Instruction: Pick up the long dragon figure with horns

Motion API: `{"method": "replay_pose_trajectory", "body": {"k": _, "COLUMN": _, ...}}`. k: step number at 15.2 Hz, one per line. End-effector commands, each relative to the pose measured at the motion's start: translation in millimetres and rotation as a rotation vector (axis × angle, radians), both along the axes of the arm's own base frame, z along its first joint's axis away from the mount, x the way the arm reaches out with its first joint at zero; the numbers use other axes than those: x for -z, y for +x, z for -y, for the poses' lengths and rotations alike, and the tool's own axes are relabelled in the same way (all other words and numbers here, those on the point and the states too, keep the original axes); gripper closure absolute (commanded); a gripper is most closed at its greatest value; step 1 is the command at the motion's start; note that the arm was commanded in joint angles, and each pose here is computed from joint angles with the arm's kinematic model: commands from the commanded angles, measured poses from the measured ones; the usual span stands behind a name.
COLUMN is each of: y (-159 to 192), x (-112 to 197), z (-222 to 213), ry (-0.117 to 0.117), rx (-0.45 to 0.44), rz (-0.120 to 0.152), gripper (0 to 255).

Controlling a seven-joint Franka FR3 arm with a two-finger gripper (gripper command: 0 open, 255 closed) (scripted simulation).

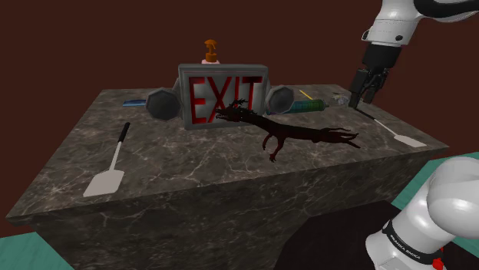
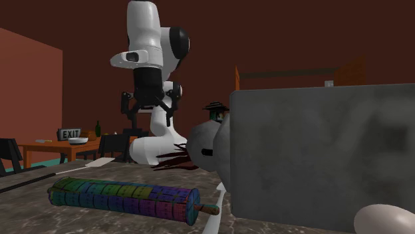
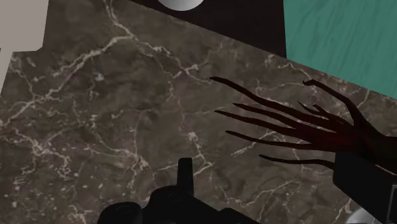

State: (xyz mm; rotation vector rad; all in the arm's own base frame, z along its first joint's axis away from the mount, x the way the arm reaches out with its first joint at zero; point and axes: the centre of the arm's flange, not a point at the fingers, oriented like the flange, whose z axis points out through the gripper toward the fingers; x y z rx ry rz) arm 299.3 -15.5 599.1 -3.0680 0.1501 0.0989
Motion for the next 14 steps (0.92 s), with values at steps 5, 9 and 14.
{"method": "replay_pose_trajectory", "body": {"k": 5, "y": 28, "x": 8, "z": -39, "ry": 0.015, "rx": -0.291, "rz": 0.062, "gripper": 0}}
{"method": "replay_pose_trajectory", "body": {"k": 9, "y": 44, "x": 13, "z": -84, "ry": 0.029, "rx": -0.583, "rz": 0.124, "gripper": 0}}
{"method": "replay_pose_trajectory", "body": {"k": 14, "y": 45, "x": 19, "z": -144, "ry": 0.048, "rx": -0.947, "rz": 0.202, "gripper": 0}}
